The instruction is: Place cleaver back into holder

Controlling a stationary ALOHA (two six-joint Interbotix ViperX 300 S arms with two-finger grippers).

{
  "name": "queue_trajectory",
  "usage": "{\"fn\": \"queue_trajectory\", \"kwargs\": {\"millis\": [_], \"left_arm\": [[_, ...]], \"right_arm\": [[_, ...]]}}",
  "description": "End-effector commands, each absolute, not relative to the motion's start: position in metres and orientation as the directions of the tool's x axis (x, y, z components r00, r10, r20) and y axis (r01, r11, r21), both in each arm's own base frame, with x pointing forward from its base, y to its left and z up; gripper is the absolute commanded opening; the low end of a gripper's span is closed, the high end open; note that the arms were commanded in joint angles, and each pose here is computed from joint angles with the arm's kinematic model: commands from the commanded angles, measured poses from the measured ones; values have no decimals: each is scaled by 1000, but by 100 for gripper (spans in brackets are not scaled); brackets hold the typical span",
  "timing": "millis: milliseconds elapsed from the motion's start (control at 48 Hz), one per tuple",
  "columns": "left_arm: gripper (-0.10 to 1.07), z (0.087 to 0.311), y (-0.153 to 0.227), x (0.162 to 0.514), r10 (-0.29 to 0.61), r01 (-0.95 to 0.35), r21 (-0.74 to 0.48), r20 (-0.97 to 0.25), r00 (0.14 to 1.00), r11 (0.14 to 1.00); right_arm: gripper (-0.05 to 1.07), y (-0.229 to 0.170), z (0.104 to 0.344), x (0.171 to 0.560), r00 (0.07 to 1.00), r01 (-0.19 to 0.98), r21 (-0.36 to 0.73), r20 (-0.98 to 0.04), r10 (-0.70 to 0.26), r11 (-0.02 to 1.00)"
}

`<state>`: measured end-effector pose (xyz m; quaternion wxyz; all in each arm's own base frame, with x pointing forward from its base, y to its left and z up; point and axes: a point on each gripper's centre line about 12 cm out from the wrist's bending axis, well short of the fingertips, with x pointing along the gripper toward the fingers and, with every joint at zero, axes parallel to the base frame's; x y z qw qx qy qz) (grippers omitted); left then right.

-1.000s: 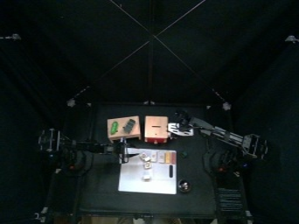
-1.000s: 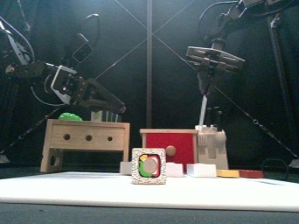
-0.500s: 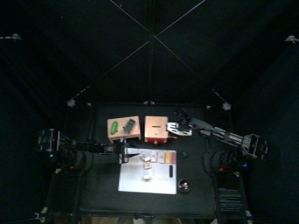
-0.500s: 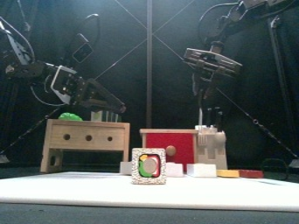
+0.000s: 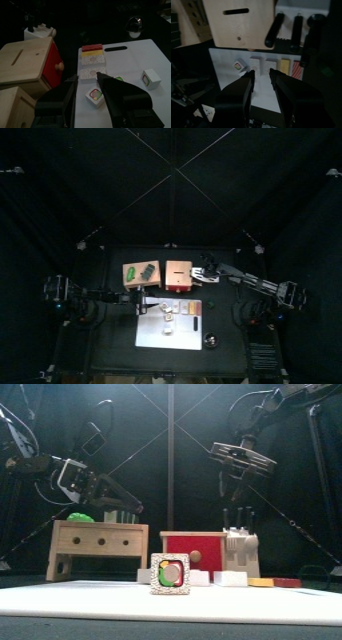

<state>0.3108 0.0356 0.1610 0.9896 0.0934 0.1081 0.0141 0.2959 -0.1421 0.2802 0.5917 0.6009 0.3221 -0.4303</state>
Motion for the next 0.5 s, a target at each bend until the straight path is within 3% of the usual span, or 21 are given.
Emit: {"fn": "queue_trajectory", "kwargs": {"millis": [0, 479], "left_arm": [[77, 172, 37, 312, 52, -18, 195, -174, 983, 981], [77, 179, 38, 308, 60, -29, 196, -153, 986, 980]], "right_arm": [[71, -140, 288, 288, 449, 882, 463, -883, -140, -89], [71, -137, 280, 265, 463, 870, 484, -867, -185, -93]]}}
